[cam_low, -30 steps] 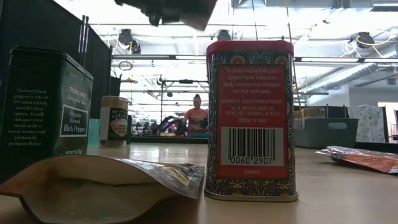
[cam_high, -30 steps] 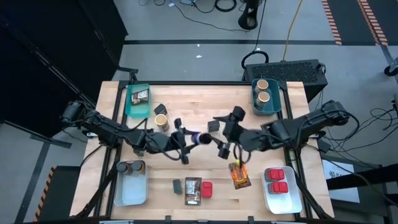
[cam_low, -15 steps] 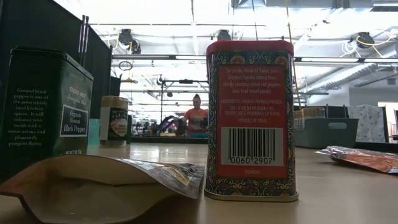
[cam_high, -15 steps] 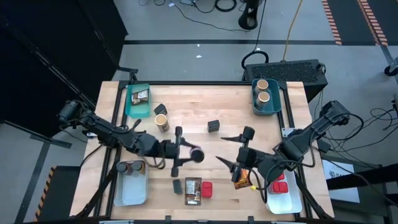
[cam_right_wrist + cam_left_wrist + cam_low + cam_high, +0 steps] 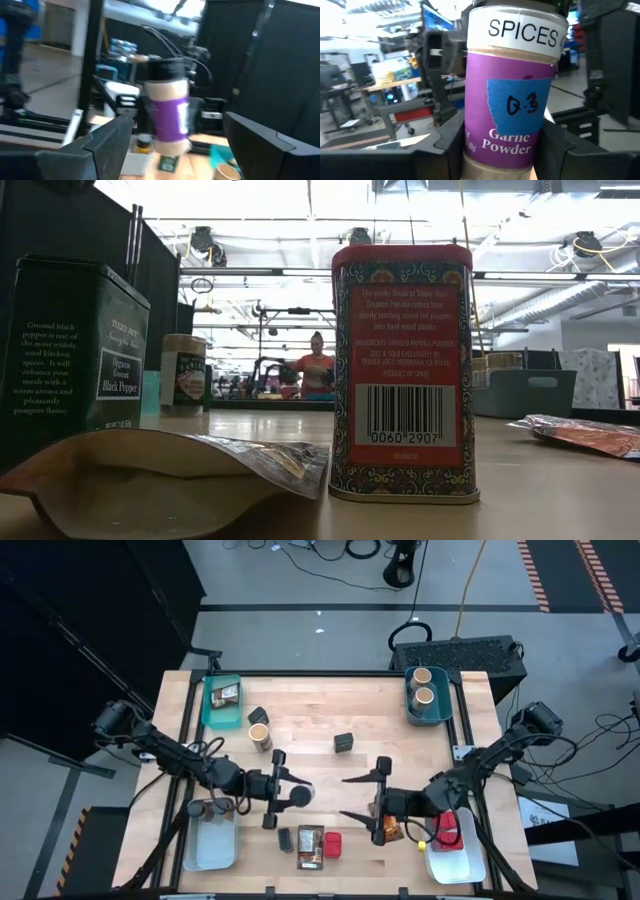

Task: Sort spices by type
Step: Put the purple seasoning bottle into the gray bin

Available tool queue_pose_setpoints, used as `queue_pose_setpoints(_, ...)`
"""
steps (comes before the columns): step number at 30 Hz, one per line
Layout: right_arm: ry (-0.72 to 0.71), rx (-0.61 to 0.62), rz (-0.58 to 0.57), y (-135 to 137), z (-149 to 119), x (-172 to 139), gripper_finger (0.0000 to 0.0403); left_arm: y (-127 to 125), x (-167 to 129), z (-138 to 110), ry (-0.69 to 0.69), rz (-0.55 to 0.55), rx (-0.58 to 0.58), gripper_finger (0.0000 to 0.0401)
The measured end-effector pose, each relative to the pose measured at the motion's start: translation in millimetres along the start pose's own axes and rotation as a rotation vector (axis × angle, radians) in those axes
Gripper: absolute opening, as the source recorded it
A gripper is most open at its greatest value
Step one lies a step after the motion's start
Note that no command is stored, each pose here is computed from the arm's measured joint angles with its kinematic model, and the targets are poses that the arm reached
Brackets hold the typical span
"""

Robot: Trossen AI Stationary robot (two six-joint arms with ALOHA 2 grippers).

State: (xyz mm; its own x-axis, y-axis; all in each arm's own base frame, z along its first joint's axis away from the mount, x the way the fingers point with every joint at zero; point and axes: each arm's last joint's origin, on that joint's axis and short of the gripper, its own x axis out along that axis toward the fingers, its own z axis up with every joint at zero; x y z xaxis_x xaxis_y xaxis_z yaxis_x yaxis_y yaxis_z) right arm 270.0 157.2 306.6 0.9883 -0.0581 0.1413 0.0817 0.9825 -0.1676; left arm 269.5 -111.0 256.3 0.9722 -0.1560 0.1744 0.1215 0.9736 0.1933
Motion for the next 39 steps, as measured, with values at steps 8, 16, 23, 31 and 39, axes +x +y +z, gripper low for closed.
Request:
queue_pose_setpoints(8, -0.014, 0.026, 0.006, -16.1, -7.5, 15.4, 0.0297, 5.0, 1.4, -3.8, 0.031, 0.077, 0.005, 0.0171)
queue_pose_setpoints(16, -0.025, 0.037, 0.028, -23.0, -21.9, 30.4, 0.0297, 14.9, 3.0, -6.0, 0.045, 0.154, -0.011, 0.0171)
queue_pose_setpoints(23, -0.022, 0.032, 0.000, -33.9, -27.2, 37.8, 0.0297, 17.5, 3.6, -6.8, 0.045, 0.151, -0.015, 0.0171)
queue_pose_setpoints(31, -0.037, 0.051, 0.033, -40.9, -23.8, 43.8, 0.0297, 24.8, 12.9, -5.5, 0.040, 0.175, -0.012, 0.0171)
queue_pose_setpoints(39, 0.017, 0.005, 0.033, -41.8, -12.3, 52.4, 0.0297, 25.1, 26.0, -5.4, 0.028, 0.147, -0.012, 0.0171)
